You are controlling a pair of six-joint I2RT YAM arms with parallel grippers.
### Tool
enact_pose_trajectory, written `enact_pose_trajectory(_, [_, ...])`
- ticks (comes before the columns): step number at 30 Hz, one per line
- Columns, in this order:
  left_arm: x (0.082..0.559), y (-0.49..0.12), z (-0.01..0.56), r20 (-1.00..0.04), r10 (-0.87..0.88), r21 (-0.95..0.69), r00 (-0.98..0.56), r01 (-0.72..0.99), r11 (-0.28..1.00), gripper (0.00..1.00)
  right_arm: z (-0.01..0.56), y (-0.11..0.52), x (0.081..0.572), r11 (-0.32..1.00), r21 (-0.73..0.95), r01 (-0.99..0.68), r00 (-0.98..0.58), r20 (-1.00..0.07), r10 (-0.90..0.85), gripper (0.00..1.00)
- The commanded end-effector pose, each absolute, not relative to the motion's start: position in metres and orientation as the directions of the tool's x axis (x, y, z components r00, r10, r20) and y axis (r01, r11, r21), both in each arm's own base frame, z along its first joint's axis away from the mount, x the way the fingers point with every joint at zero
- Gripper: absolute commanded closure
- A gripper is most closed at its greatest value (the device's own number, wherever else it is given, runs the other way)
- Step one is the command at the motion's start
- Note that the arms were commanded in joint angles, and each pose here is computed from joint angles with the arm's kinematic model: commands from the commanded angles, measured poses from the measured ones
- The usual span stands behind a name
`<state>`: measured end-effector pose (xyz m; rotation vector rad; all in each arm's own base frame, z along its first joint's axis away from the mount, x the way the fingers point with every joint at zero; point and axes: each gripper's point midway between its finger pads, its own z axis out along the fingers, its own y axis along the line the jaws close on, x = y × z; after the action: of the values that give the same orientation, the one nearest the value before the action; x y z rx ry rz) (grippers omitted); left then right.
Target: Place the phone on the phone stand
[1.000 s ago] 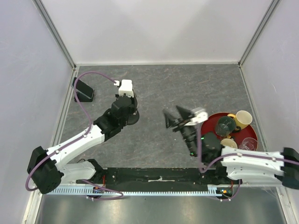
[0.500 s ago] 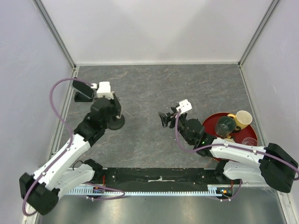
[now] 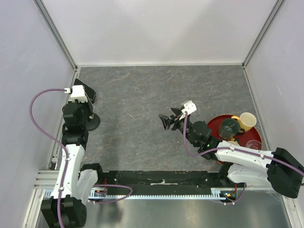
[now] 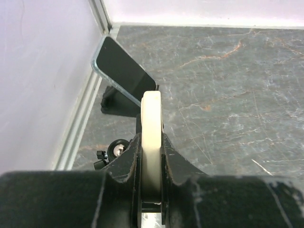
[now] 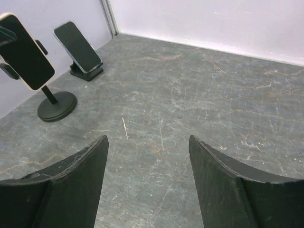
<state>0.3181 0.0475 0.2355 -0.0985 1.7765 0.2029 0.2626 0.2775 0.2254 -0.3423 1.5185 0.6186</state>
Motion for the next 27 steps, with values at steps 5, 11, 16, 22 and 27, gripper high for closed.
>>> enact_pose_trajectory(5, [0.337,0.069,0.243,-0.953,0.280,0.275,-0.114,0.052,0.960,0.98,0.264,0.277,0.249,0.739,0.213,-0.640,0.012,-0.958,0.287,0.25])
enact_pose_trajectory(11, [0.350,0.092,0.262,-0.977,0.202,0.199,-0.074,0.050,0.979,0.98,0.267,0.269,0.248,0.752,0.202,-0.627,0.037,-0.957,0.288,0.25])
enact_pose_trajectory(16, [0.352,0.111,0.254,-0.979,0.170,0.169,-0.110,0.018,0.985,0.98,0.269,0.267,0.247,0.756,0.195,-0.625,0.046,-0.958,0.285,0.25])
enact_pose_trajectory(22, [0.353,0.125,0.245,-0.974,0.163,0.170,-0.155,-0.033,0.985,0.98,0.266,0.270,0.249,0.754,0.188,-0.630,0.039,-0.962,0.272,0.25])
enact_pose_trajectory(27, [0.353,0.135,0.253,-0.968,0.193,0.208,-0.159,-0.079,0.975,0.98,0.266,0.271,0.249,0.754,0.184,-0.630,0.038,-0.963,0.266,0.25])
